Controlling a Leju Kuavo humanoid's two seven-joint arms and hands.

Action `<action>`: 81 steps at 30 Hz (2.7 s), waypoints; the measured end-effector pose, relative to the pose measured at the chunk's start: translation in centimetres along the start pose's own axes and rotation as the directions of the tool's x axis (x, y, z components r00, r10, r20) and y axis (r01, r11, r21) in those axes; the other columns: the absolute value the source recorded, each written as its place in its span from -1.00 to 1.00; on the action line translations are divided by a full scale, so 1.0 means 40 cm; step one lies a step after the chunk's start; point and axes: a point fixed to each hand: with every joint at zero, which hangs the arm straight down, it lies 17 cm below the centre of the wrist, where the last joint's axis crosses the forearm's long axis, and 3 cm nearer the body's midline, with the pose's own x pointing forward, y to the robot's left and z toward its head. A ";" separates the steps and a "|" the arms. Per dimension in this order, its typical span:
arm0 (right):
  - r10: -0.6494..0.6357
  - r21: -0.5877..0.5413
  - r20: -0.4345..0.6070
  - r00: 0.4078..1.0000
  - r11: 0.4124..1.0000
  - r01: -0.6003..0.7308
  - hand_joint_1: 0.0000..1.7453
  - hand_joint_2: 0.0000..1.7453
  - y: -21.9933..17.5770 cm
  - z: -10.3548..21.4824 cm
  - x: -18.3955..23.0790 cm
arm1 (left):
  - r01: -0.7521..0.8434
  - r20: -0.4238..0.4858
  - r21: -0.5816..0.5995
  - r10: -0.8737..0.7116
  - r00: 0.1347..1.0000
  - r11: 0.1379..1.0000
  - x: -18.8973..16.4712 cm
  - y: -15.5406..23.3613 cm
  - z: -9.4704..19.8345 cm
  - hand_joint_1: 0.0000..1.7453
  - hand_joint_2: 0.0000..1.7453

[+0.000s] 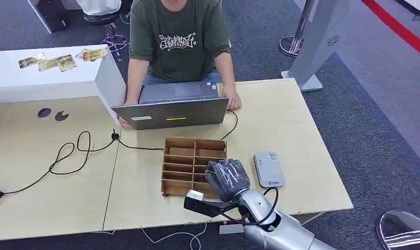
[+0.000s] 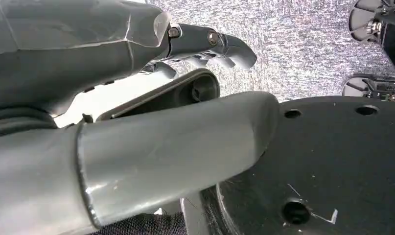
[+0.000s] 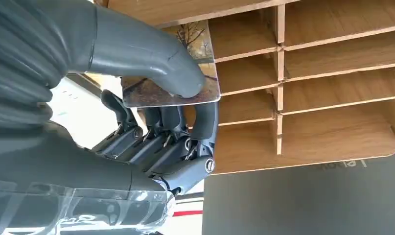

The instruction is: Pass the card to the sensor for recognition and then transmit it.

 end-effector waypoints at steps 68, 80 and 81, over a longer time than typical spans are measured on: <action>-0.437 -0.847 -0.231 0.869 0.531 0.042 1.00 1.00 -0.544 0.319 -0.305 | -0.003 0.003 0.001 0.003 1.000 1.000 -0.004 -0.040 -0.008 -1.00 -1.00; -0.241 -0.859 -0.252 0.937 0.502 -0.102 1.00 1.00 -0.708 0.196 -0.340 | 0.098 -0.007 0.019 -0.098 0.995 0.995 0.017 0.011 -0.003 -1.00 -1.00; -0.229 -0.857 -0.257 0.939 0.503 -0.112 1.00 1.00 -0.722 0.179 -0.344 | 0.108 -0.010 0.019 -0.107 0.994 0.994 0.016 0.014 -0.002 -1.00 -1.00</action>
